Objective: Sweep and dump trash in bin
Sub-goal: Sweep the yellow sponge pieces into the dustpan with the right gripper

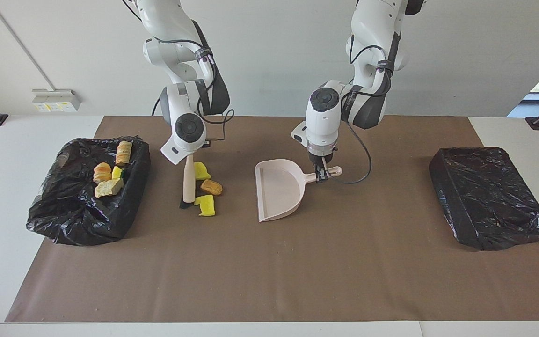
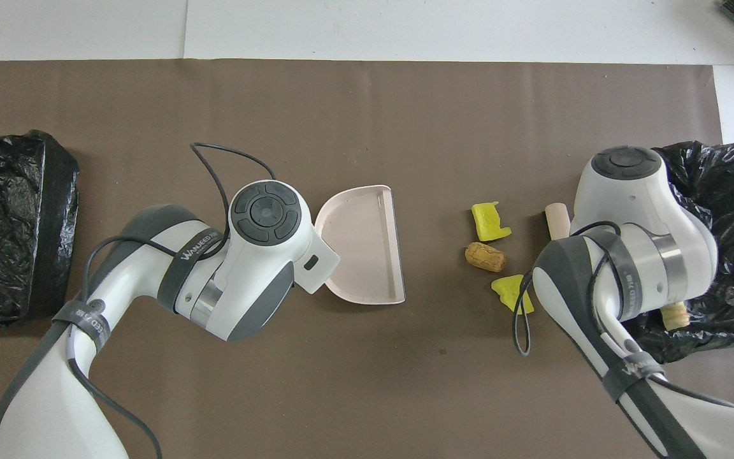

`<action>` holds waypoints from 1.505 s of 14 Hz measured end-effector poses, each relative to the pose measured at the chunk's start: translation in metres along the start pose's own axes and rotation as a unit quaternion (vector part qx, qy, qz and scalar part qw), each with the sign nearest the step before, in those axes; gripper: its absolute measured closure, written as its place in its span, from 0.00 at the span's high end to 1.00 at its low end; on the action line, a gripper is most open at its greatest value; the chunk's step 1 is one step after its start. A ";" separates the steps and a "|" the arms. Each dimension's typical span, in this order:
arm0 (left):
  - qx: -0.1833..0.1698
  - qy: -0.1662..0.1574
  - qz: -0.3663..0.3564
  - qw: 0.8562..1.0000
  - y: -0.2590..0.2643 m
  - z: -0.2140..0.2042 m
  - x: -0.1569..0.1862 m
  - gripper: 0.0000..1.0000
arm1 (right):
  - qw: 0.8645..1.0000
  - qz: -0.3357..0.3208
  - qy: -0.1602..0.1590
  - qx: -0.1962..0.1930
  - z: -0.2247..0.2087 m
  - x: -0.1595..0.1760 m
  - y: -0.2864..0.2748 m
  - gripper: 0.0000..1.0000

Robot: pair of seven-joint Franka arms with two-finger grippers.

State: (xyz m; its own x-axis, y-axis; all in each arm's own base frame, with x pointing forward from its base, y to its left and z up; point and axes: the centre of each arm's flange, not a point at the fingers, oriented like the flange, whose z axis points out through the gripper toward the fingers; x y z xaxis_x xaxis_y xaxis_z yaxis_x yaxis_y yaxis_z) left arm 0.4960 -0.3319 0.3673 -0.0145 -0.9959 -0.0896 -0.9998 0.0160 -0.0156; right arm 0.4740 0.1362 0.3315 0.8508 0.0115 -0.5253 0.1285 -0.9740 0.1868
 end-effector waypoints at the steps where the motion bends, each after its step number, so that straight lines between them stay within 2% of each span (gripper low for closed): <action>1: 0.000 0.000 0.002 1.000 0.003 0.000 0.001 0.32 | 1.000 -0.007 0.004 0.005 -0.001 -0.001 -0.011 0.26; 3: -0.001 -0.001 -0.001 1.000 0.007 0.002 0.001 0.32 | 0.999 -0.030 0.020 0.041 -0.005 -0.003 -0.040 0.26; 5: -0.001 -0.001 -0.005 1.000 0.007 0.003 0.001 0.32 | 0.993 -0.060 0.028 0.098 -0.007 -0.003 -0.064 0.26; 8: -0.001 0.000 -0.006 1.000 0.008 0.003 0.001 0.32 | 0.982 -0.091 0.023 0.163 -0.011 -0.010 -0.094 0.26; 10: 0.000 0.000 -0.007 1.000 0.008 0.003 0.000 0.32 | 0.971 -0.113 0.022 0.212 -0.019 -0.016 -0.115 0.26; 12: 0.000 0.000 -0.009 1.000 0.008 0.004 -0.001 0.32 | 0.960 -0.138 0.041 0.242 -0.038 -0.015 -0.117 0.26; 14: -0.001 -0.001 -0.023 1.000 0.008 0.005 -0.003 0.32 | 0.954 -0.141 0.061 0.257 -0.066 -0.009 -0.095 0.26; 15: -0.001 -0.001 -0.036 0.999 0.008 0.006 -0.003 0.32 | 0.954 -0.141 0.062 0.257 -0.077 -0.008 -0.077 0.26; 17: -0.003 -0.002 -0.052 0.999 0.010 0.007 -0.004 0.32 | 0.964 -0.135 0.064 0.221 -0.099 -0.009 -0.033 0.26; 21: -0.003 -0.002 -0.059 0.998 0.010 0.007 -0.005 0.32 | 0.983 -0.127 0.095 0.095 -0.094 0.009 -0.003 0.26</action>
State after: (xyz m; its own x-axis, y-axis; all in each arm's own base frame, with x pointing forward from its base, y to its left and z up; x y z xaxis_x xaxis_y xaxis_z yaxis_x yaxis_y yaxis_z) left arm 0.4864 -0.3257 0.3609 0.1039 -0.9903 -0.0921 -0.9945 -0.1025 -0.0204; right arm 0.5290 0.1610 0.4042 0.8855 0.2838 -0.3680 0.2668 -0.9588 -0.0976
